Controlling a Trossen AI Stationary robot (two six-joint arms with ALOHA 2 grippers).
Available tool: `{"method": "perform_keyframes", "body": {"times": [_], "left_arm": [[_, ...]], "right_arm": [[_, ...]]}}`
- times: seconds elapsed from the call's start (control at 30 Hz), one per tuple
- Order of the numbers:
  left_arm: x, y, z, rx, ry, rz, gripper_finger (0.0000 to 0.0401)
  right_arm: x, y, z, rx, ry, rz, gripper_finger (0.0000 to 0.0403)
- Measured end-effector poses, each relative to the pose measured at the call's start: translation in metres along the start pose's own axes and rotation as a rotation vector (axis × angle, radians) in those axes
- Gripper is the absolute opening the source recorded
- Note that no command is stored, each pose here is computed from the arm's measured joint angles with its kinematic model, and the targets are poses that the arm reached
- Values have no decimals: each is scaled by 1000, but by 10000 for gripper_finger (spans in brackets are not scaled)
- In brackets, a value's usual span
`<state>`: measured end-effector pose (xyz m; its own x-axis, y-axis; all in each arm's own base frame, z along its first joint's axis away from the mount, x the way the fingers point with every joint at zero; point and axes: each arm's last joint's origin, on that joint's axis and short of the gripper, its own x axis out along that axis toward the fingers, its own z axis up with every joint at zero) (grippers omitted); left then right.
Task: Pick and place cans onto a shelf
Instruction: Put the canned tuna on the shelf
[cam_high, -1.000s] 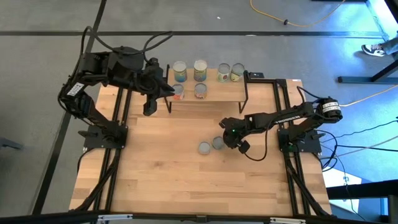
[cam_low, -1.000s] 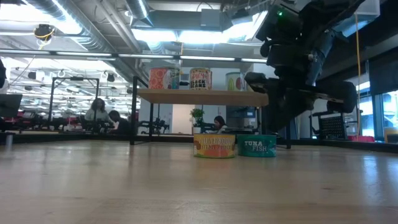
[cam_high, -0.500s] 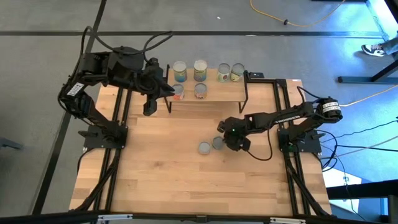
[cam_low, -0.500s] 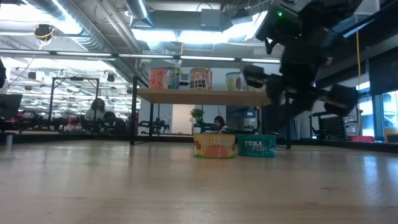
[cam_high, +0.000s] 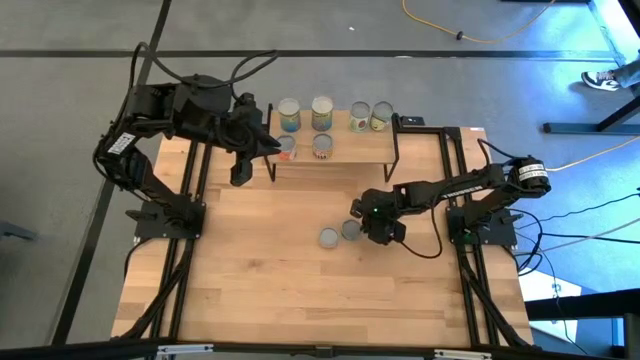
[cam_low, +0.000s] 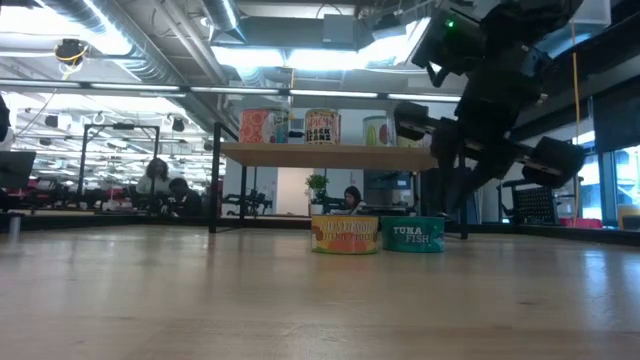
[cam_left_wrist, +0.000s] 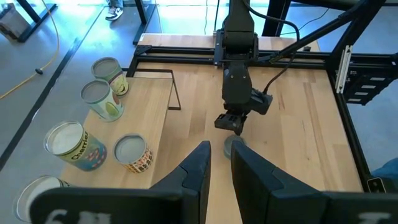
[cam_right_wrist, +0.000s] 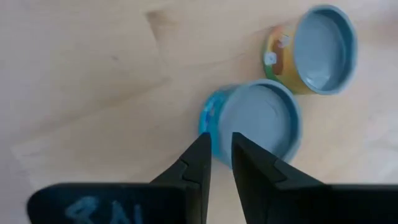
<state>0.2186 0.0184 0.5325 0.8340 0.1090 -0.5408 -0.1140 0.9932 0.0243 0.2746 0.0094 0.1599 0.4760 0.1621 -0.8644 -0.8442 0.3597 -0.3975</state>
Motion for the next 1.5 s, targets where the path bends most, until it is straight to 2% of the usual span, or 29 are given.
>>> {"method": "perform_keyframes", "body": {"times": [0.23,0.47,0.73,0.93,1.17,1.3,1.43,1.5], "left_arm": [[0,0,0,0,0,0,57],[0,0,0,-1,0,0,57],[0,0,0,-2,0,0,56],[0,0,0,-1,0,0,56],[0,0,0,-1,0,0,56],[0,0,0,0,1,0,56],[0,0,-1,0,13,-9,56],[0,0,-2,3,20,-11,56]], "right_arm": [[1,-1,1,-3,-10,-11,66],[13,2,-3,3,8,31,66],[23,0,-4,10,6,26,65],[27,-2,-4,199,4,15,13],[21,-10,0,427,22,63,7],[5,-27,9,476,43,63,6],[-19,-41,14,554,169,43,6],[-34,-49,18,606,187,53,6]]}}
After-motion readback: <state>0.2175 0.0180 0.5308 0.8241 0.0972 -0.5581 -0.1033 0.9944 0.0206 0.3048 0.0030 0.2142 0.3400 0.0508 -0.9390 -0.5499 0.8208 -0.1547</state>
